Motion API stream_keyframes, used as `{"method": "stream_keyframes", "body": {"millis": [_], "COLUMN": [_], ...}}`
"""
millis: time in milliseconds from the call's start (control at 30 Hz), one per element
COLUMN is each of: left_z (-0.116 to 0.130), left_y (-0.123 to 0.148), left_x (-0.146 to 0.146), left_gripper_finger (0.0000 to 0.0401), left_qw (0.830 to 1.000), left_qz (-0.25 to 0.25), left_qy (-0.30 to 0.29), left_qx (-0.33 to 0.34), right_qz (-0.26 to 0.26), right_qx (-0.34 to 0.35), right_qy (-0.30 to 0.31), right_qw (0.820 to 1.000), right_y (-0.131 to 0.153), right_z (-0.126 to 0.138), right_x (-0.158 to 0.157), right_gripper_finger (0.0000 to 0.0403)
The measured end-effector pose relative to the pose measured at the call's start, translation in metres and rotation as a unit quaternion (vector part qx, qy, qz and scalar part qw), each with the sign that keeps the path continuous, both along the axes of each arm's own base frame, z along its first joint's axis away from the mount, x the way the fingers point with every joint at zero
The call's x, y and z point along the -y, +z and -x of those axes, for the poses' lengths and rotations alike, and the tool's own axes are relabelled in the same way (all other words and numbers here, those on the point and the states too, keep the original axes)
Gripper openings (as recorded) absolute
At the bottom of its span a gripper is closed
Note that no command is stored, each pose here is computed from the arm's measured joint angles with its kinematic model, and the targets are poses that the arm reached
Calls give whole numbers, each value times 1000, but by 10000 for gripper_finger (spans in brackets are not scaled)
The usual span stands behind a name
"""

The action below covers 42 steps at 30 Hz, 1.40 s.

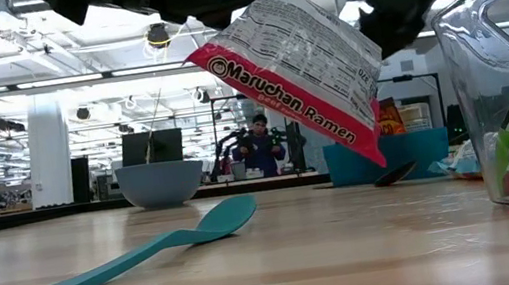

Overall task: Pick & Place Food Item
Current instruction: Put the red noodle pack into the transparent bin

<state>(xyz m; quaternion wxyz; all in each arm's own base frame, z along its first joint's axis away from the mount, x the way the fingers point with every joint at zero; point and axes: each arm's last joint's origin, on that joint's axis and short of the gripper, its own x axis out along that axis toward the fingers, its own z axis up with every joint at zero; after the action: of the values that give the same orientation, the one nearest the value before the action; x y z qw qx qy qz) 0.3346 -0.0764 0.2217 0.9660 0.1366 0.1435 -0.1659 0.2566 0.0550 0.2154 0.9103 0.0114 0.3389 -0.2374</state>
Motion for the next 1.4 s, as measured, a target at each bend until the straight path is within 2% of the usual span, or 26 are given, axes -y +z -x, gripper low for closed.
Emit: {"method": "stream_keyframes", "body": {"millis": [100,367,500,700,900,1400], "left_z": [0,0,0,2,3,4], "left_y": [0,0,-1,-5,-9,-10], "left_x": [0,0,0,0,-1,-1], "left_gripper_finger": [0,0,0,0,0,0], "left_qw": [1000,1000,1000,1000,999,998], "left_qz": [0,0,-1,-4,-9,-11], "left_qy": [0,0,0,0,1,3], "left_qx": [0,-1,-5,-24,-50,-56], "right_qz": [-3,-51,-66,-116,-160,-177], "right_qx": [13,29,21,13,11,-5], "right_qy": [10,44,73,121,180,237], "right_qw": [1000,997,995,986,970,955], "right_y": [-1,-7,-8,-9,-9,-10], "right_z": [-4,-12,-14,-14,-14,-10], "right_x": [8,37,50,60,50,16], "right_gripper_finger": [0,0,0,0,0,0]}}
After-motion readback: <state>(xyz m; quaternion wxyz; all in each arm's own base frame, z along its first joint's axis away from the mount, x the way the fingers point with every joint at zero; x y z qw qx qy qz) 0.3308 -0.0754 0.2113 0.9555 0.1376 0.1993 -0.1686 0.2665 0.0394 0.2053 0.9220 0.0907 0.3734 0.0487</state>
